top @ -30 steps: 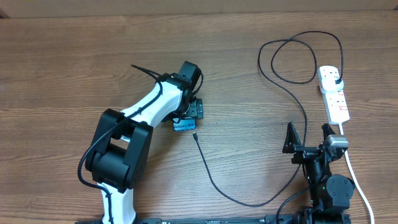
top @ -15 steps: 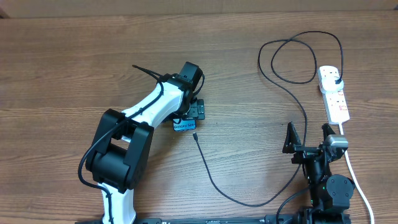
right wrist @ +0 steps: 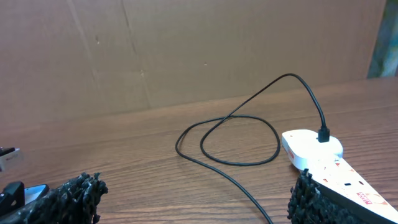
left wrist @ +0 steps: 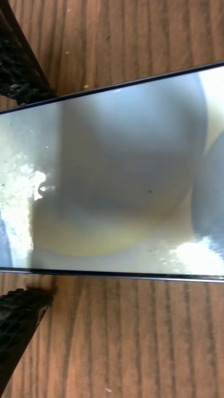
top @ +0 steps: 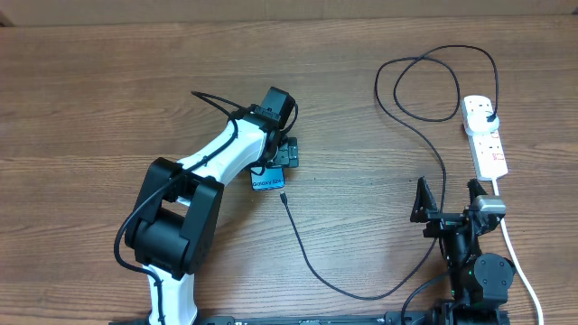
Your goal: Plug charger to phone and switch on socket
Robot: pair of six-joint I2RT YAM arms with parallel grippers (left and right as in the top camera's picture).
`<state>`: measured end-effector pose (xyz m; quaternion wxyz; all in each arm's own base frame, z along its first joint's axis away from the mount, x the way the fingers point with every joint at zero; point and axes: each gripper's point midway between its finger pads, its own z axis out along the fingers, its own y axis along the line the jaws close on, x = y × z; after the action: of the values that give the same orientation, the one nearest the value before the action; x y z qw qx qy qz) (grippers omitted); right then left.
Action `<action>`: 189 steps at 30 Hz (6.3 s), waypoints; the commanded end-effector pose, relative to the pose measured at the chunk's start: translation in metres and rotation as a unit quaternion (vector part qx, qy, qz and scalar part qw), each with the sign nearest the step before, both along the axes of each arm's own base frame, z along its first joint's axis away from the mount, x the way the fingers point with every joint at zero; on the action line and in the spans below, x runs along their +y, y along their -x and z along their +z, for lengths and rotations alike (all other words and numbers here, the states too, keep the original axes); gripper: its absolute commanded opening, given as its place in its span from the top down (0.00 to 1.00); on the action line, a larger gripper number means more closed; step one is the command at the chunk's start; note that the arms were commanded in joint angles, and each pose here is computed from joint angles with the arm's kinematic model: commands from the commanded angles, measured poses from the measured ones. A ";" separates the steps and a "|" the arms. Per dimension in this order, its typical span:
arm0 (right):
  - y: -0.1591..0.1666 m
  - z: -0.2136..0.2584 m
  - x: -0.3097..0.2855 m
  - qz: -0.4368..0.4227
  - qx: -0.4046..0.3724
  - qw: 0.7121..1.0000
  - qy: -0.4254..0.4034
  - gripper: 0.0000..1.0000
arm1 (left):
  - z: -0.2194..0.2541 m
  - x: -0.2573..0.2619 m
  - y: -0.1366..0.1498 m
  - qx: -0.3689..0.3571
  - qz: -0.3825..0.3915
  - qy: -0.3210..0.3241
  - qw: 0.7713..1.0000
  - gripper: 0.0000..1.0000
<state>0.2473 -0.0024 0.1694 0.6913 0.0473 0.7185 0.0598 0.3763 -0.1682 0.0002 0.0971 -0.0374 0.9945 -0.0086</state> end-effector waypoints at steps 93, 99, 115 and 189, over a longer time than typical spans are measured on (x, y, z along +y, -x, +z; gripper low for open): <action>-0.001 -0.005 -0.001 -0.003 0.005 1.000 -0.002 0.00 | -0.034 -0.007 0.024 0.055 -0.002 0.011 0.998 0.01; -0.001 -0.005 -0.001 -0.003 0.005 1.000 -0.002 0.00 | -0.034 -0.006 0.025 0.056 -0.002 0.010 0.998 0.01; -0.001 -0.005 -0.001 -0.003 0.005 1.000 -0.002 0.00 | -0.034 -0.006 0.025 0.057 -0.002 0.010 0.998 0.00; -0.001 -0.005 -0.001 -0.003 0.005 1.000 -0.002 0.00 | -0.034 -0.005 0.027 0.061 -0.002 0.007 0.998 0.00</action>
<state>0.2473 -0.0023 0.1693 0.6912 0.0471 0.7186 0.0598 0.3794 -0.1714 -0.0006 0.1071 -0.0328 0.9937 -0.0039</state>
